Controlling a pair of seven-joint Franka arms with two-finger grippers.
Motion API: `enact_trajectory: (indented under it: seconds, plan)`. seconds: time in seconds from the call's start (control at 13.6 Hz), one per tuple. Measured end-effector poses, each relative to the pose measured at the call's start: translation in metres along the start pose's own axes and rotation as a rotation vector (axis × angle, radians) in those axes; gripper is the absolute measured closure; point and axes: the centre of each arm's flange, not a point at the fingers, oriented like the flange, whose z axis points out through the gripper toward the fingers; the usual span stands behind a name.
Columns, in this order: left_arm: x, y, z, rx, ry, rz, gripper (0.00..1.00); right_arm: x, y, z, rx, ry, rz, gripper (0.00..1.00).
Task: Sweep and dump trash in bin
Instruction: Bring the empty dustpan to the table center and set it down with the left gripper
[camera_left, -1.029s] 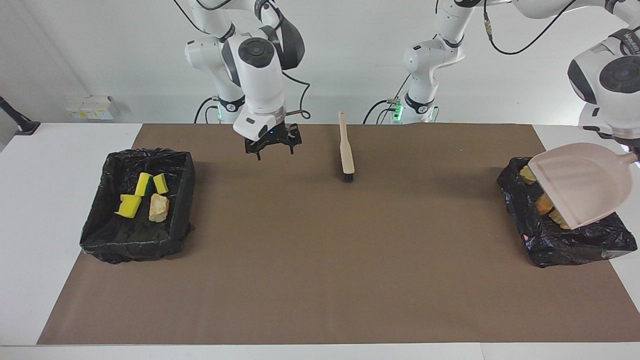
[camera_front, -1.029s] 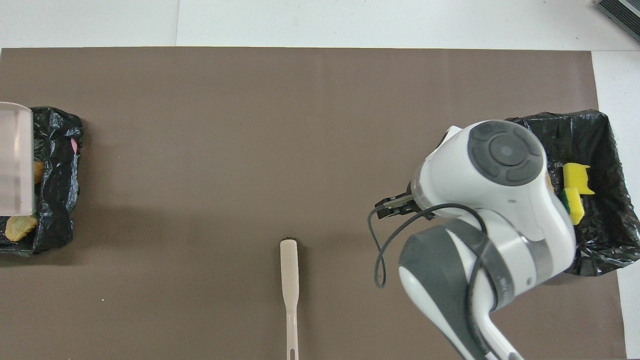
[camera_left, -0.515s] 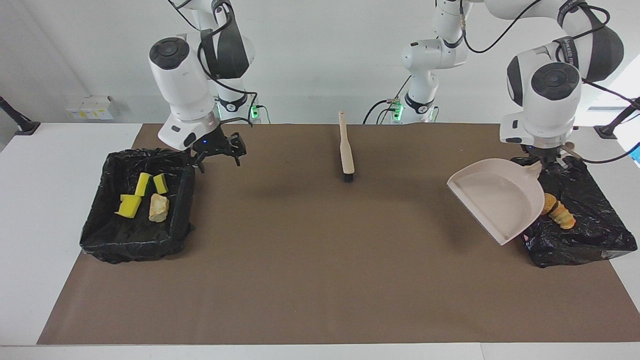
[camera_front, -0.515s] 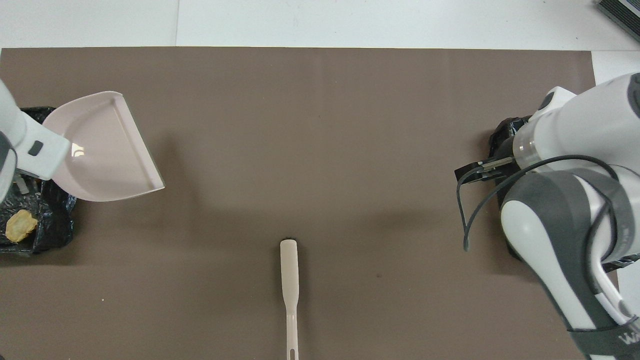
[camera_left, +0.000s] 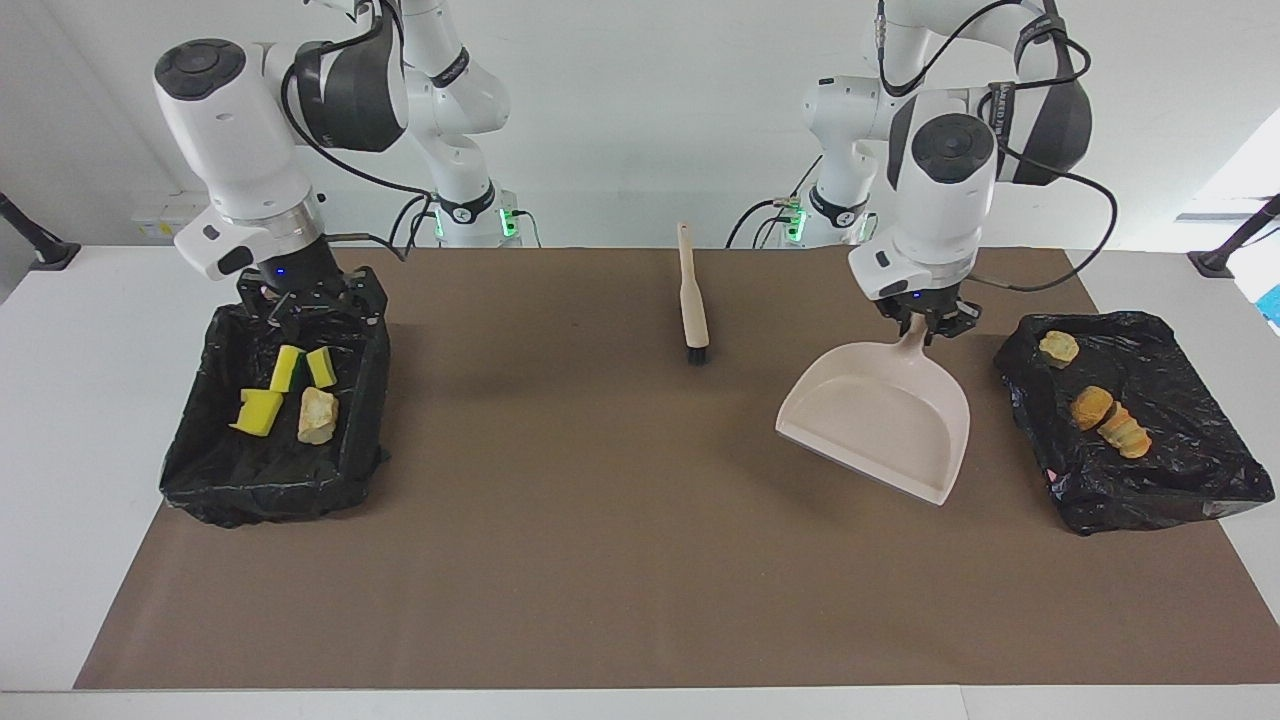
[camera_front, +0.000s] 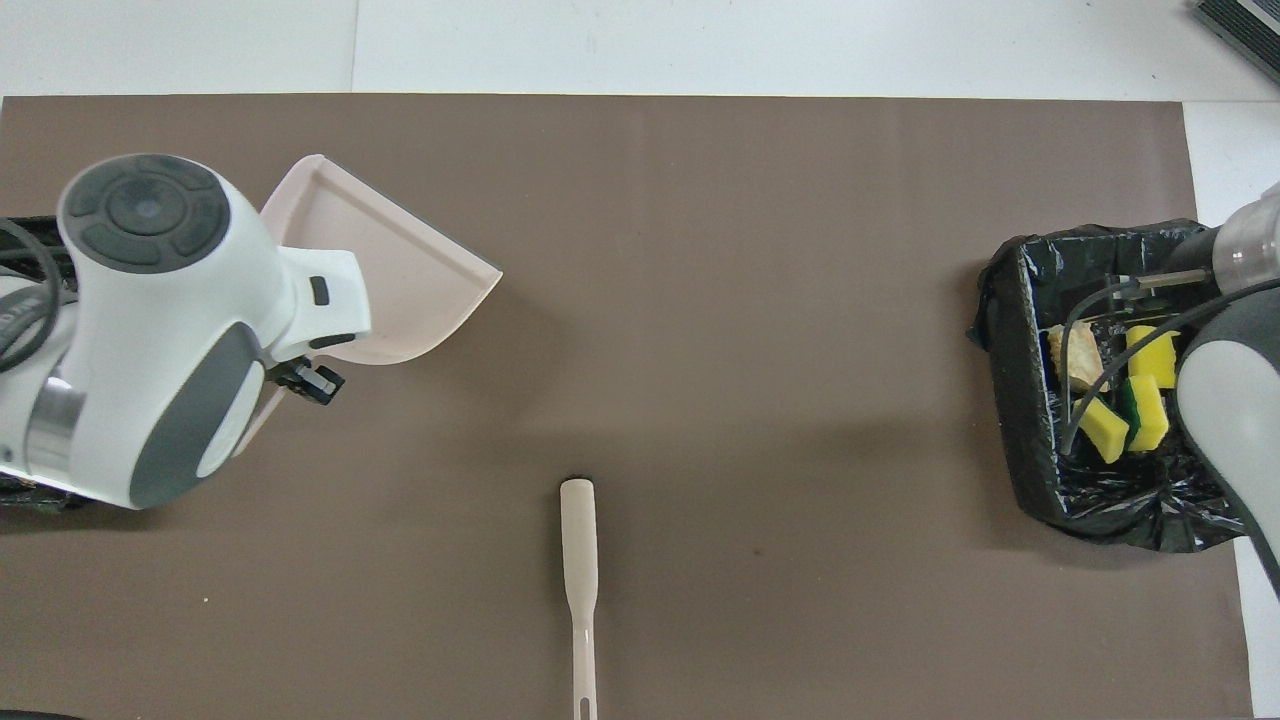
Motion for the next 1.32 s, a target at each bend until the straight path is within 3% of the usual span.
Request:
enact_trajectory:
  seconds: [0.29,0.44,0.59,0.74,1.03,1.32]
  plan:
    - [0.069,0.098,0.008,-0.069,0.021,-0.216,0.69,-0.014,0.013,-0.039,0.0,-0.017,0.094,0.0]
    - [0.102,0.119,0.013,-0.102,0.037,-0.317,0.69,-0.023,0.013,-0.047,0.004,-0.039,0.112,0.0]
    - [0.123,0.134,0.016,-0.183,0.056,-0.406,0.69,-0.025,0.018,-0.047,0.004,-0.047,0.106,0.0]
    - [0.137,0.151,0.027,-0.229,0.067,-0.455,0.69,-0.026,0.029,-0.047,0.006,-0.046,0.103,0.0]
    - [0.151,0.188,0.057,-0.232,0.039,-0.462,0.69,-0.026,0.032,-0.05,0.012,-0.04,0.102,0.0]
    - [0.157,0.199,0.063,-0.261,0.057,-0.462,0.69,-0.028,0.027,-0.055,0.014,-0.03,0.095,0.0]
